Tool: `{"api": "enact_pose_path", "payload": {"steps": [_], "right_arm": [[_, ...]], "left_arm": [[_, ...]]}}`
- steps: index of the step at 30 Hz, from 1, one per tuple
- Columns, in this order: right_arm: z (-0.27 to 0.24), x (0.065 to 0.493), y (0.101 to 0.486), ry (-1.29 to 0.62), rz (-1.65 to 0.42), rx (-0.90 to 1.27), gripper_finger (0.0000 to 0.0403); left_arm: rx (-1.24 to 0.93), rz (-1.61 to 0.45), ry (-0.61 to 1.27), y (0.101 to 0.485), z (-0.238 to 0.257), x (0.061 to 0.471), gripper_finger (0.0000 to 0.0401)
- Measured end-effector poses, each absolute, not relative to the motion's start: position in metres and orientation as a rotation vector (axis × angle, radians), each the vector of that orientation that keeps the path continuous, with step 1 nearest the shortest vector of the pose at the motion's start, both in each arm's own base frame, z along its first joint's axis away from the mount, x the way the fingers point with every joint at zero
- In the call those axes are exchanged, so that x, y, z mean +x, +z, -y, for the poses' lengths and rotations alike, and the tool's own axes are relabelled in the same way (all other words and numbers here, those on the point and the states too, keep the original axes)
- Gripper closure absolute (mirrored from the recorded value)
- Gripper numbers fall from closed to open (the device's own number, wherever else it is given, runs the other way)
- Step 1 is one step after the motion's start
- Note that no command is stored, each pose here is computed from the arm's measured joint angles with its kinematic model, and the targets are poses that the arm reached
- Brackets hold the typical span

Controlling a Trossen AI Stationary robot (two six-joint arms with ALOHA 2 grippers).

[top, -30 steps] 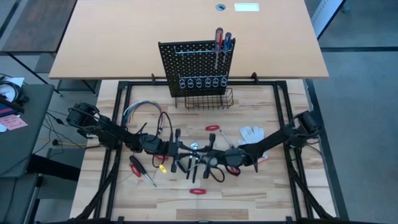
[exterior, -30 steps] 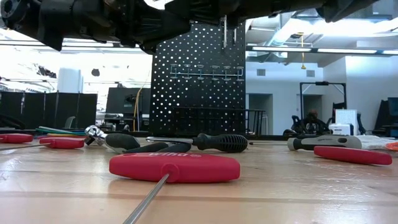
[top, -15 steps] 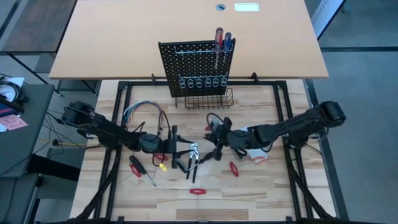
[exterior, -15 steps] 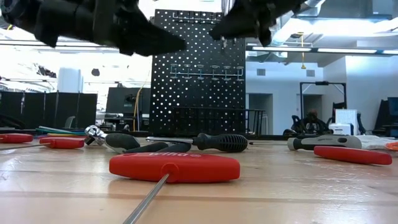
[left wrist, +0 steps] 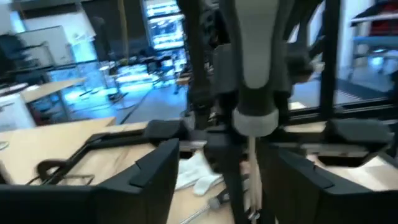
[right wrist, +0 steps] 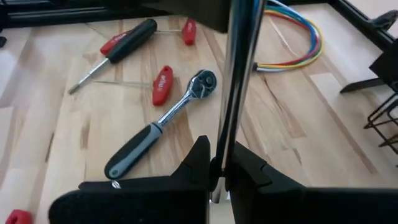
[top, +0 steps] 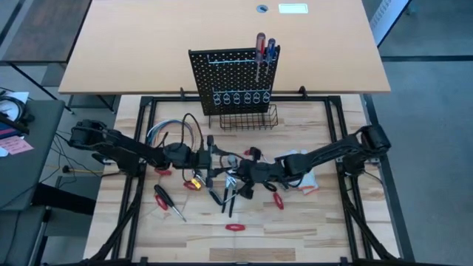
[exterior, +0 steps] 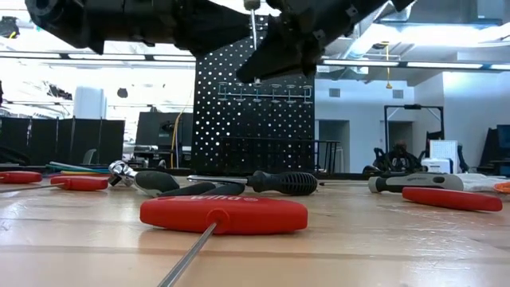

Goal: Hang tools onto peg board
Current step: Hang the gray bit driver handle onto the black pegboard

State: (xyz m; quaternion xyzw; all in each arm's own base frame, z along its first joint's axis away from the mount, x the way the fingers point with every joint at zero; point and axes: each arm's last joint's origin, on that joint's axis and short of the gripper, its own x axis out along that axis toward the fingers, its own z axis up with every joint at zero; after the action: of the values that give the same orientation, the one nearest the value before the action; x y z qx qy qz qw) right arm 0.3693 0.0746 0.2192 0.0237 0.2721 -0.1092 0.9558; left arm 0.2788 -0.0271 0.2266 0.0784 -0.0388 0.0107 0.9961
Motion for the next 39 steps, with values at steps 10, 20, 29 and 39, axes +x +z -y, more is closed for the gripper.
{"api": "enact_pose_path", "payload": {"steps": [10, 20, 29, 39], "right_arm": [[-0.077, 0.372, 0.223, -0.216, -0.555, 0.044, 0.0376], [-0.078, 0.372, 0.223, -0.217, -0.562, 0.039, 0.0374], [-0.078, 0.371, 0.222, -0.218, -0.568, 0.036, 0.0372], [-0.077, 0.371, 0.222, -0.21, -0.571, 0.004, 0.0319]], "left_arm": [[0.138, 0.08, -0.052, 0.233, 0.03, 0.283, 0.0186], [0.132, 0.097, -0.1, 0.24, 0.032, 0.287, 0.0307], [0.132, 0.096, -0.122, 0.241, 0.032, 0.287, 0.0332], [0.115, 0.089, -0.128, 0.24, 0.033, 0.287, 0.0332]]}}
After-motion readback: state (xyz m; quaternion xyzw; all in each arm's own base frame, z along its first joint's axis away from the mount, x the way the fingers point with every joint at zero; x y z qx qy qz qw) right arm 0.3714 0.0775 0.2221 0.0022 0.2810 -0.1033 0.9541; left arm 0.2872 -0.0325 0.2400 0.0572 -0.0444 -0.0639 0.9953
